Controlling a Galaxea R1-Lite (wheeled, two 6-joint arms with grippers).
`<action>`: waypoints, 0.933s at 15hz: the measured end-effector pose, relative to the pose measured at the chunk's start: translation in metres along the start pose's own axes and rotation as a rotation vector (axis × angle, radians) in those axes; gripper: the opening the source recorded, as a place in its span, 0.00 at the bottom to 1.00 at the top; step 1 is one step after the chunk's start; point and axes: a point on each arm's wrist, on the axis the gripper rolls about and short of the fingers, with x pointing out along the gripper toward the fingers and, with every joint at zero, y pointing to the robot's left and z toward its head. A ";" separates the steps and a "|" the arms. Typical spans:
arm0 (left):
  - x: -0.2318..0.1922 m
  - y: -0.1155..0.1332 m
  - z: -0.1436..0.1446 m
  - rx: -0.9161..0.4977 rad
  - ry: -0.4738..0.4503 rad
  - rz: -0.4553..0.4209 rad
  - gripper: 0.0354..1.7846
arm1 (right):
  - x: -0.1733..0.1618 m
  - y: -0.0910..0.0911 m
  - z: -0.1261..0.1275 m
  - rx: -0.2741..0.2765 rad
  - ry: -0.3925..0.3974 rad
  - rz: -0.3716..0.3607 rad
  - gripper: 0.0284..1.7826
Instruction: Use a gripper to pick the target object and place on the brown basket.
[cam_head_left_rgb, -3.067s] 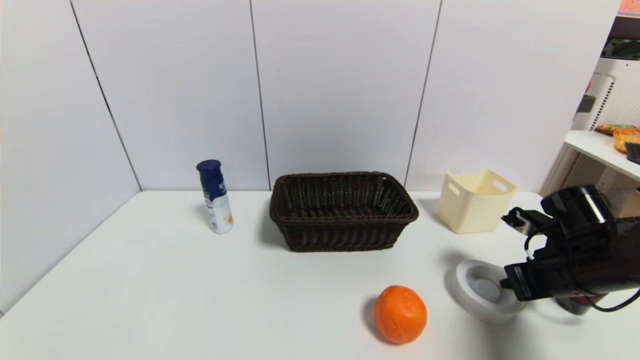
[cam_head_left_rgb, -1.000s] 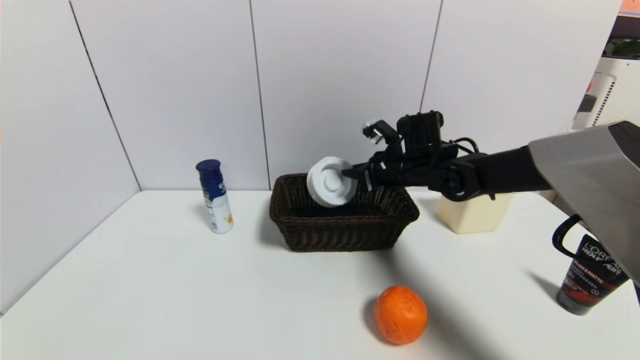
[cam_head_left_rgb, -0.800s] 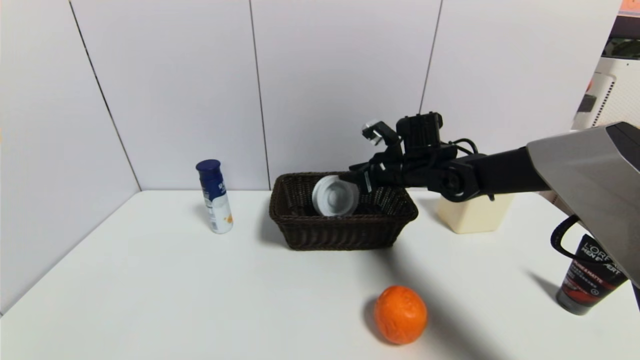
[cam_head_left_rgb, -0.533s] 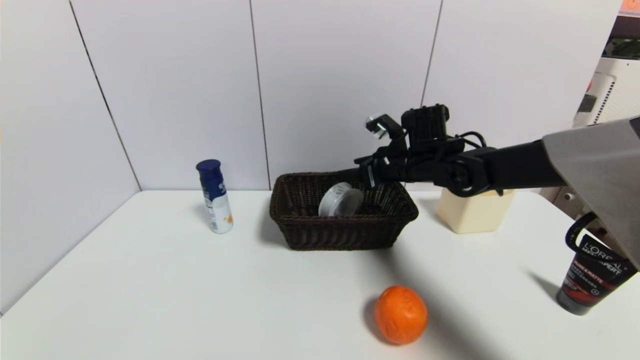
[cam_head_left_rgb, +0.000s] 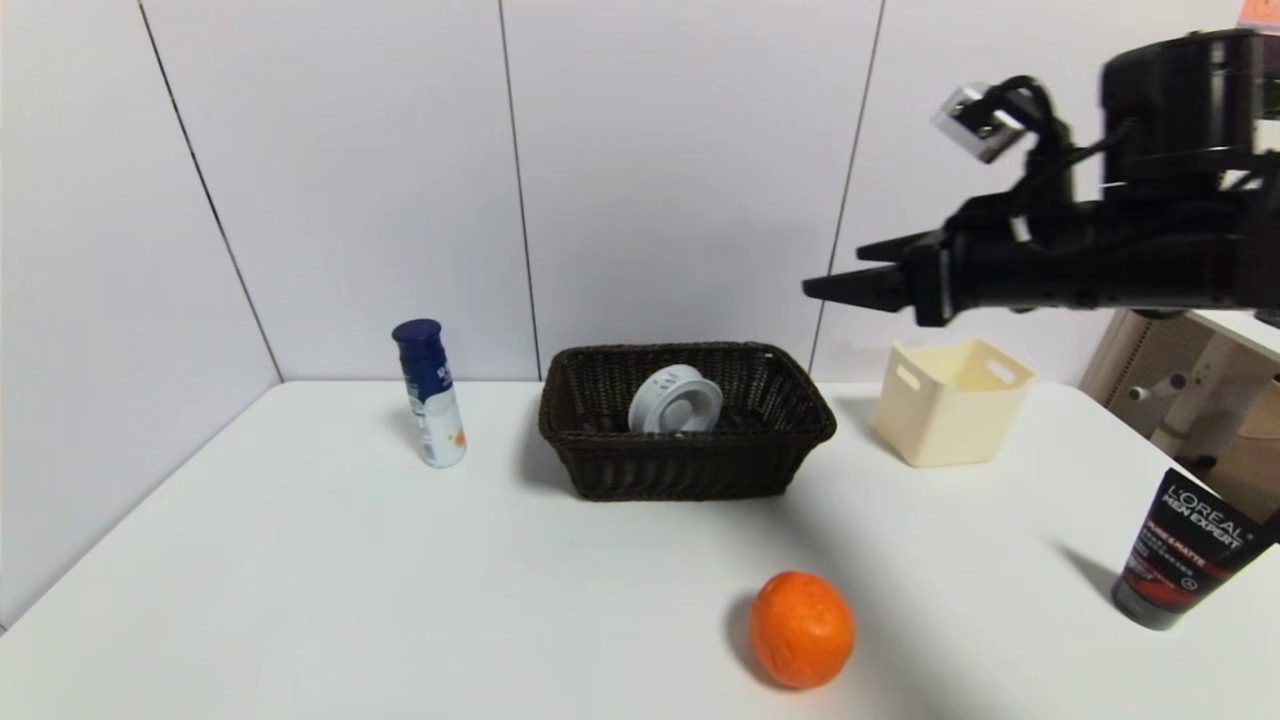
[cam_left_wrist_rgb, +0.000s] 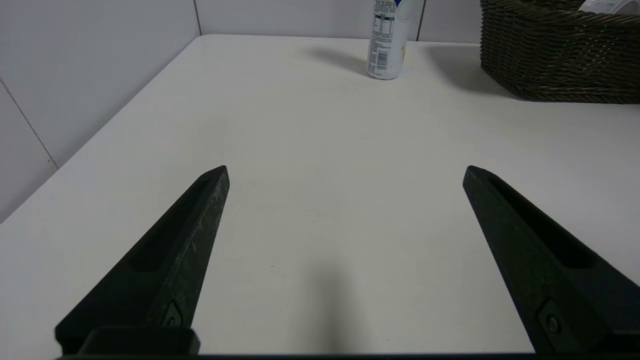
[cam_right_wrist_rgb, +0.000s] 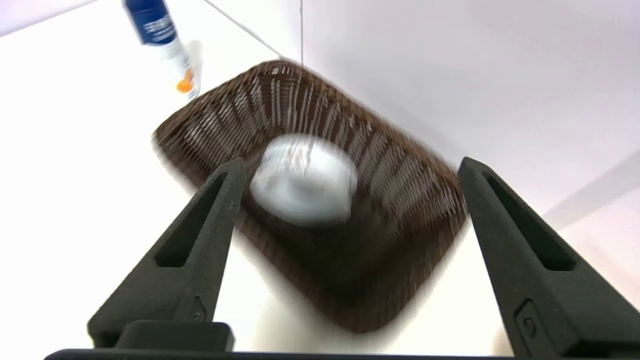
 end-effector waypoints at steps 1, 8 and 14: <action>0.000 0.000 0.000 0.000 0.000 0.000 0.94 | -0.029 0.008 -0.006 0.005 0.001 -0.019 0.85; 0.000 0.000 0.000 0.000 0.000 0.000 0.94 | -0.180 0.086 -0.133 0.005 0.092 -0.351 0.92; 0.000 0.000 0.000 0.000 0.000 0.000 0.94 | -0.215 0.134 -0.236 -0.014 0.045 -0.544 0.94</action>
